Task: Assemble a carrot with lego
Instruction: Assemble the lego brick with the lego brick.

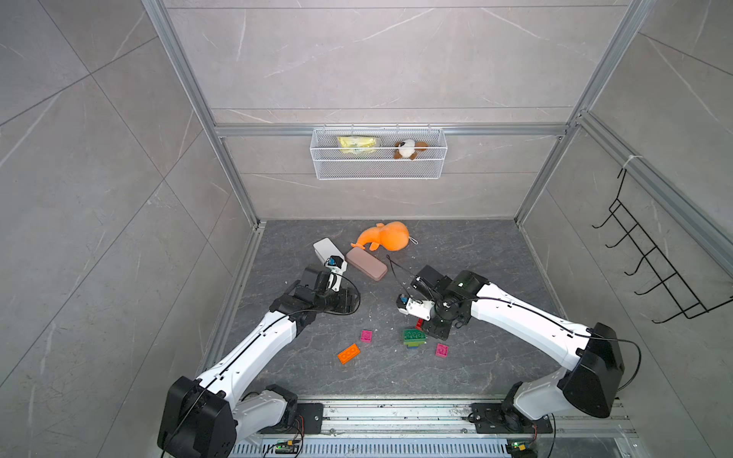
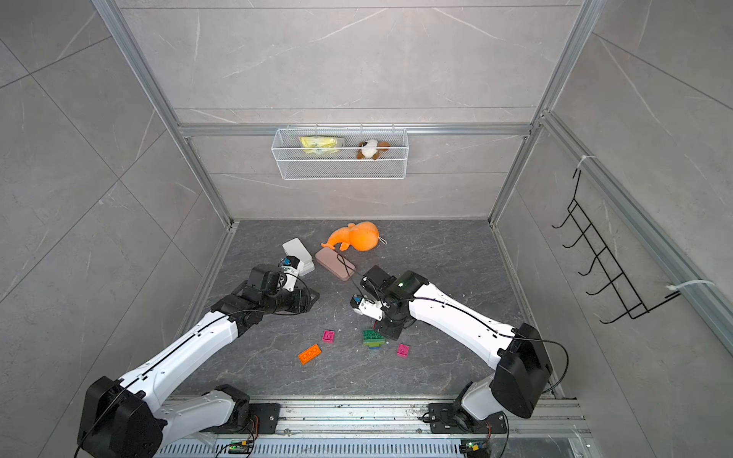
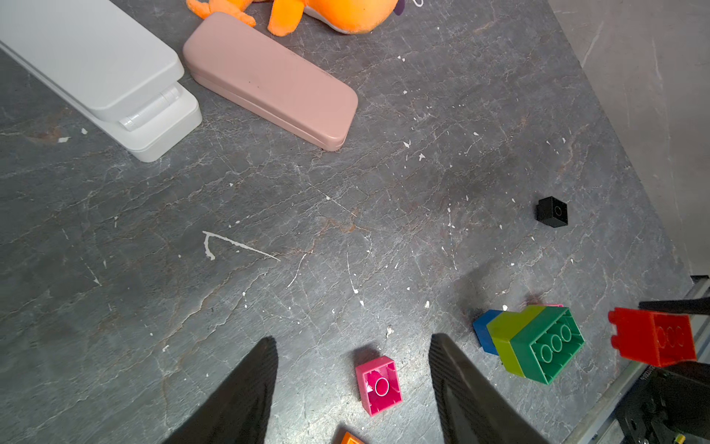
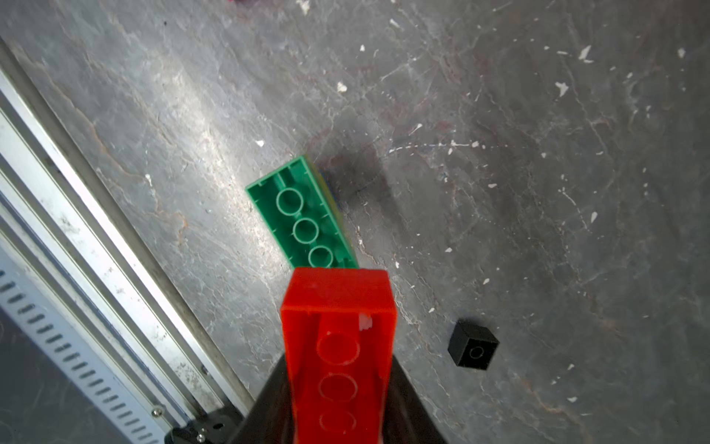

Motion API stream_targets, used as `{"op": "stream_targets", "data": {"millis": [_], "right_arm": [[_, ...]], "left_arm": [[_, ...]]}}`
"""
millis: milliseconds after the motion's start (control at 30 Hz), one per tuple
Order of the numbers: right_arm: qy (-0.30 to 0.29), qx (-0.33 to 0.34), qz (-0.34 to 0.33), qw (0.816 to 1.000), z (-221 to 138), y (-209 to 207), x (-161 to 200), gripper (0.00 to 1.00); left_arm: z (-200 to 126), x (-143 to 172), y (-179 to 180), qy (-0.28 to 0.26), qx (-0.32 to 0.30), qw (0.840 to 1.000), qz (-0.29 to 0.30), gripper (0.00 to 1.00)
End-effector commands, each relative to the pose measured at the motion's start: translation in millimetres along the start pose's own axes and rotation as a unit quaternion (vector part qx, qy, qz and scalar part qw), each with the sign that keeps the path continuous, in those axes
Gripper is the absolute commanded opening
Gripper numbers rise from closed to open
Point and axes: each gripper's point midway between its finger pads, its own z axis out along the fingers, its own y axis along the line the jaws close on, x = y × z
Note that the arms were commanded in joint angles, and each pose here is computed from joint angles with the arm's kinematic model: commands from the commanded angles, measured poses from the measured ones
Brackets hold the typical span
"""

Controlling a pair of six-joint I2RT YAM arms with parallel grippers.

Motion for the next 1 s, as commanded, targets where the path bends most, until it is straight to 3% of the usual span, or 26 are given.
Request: {"op": "stream_targets", "data": {"millis": [0,333,967], "right_arm": [[0.039,-0.003,-0.067,0.997,4,3,4,0.17],[0.016,-0.018,-0.126,0.992,10,5,-20,0.15],[0.053,-0.046,-0.199,0.978,26,11,-23,0.13]], "left_arm": [[-3,-9,2,-0.022,-0.005,1.0,0.017,0.67],[1,-7,6,-0.018,-0.012,1.0,0.017,0.67],[3,-4,10,-0.014,-0.016,1.0,0.016,0.67]]}}
